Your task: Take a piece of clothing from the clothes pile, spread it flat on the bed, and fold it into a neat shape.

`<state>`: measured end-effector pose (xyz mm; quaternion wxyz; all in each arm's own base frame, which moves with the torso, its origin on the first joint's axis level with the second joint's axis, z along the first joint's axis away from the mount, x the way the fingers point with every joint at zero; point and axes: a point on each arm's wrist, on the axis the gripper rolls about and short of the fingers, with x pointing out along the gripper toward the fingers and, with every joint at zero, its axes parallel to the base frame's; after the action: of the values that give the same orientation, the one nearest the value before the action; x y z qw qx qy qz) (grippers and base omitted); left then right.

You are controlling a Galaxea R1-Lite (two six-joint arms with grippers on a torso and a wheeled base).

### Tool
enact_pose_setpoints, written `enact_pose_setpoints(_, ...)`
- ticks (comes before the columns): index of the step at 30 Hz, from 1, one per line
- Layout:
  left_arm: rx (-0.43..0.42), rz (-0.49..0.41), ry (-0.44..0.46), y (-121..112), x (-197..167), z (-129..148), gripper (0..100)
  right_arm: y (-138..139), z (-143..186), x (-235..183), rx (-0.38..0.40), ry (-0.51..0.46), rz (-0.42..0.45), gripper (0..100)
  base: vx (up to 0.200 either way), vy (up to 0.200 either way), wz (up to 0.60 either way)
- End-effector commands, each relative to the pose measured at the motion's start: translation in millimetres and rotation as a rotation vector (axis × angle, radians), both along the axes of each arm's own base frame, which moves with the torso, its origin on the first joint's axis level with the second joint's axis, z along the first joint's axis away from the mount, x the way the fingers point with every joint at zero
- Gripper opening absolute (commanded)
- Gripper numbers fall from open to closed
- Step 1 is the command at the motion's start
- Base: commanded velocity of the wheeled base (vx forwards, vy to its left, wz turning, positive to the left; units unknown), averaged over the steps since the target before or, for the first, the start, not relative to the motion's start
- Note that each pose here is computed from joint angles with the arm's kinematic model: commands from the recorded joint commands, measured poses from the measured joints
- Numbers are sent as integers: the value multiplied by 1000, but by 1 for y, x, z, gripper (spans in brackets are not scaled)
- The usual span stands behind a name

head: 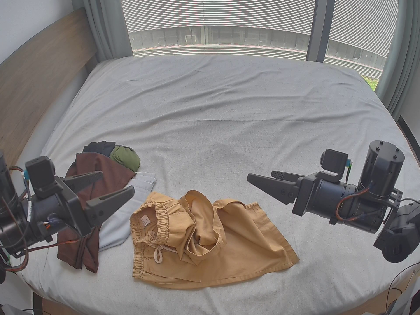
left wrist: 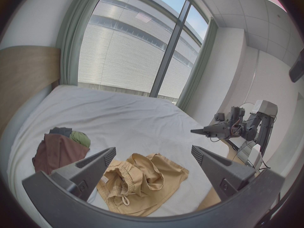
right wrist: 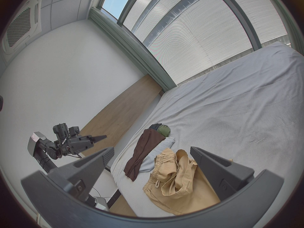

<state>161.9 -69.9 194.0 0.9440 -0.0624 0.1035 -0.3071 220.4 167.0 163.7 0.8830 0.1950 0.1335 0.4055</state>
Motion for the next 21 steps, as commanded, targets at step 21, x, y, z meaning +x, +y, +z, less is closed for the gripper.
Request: enact_pose_setpoints(21, -153, 120, 308, -18, 86, -93, 100, -8, -11, 14, -21, 34, -45, 100, 0, 0, 0)
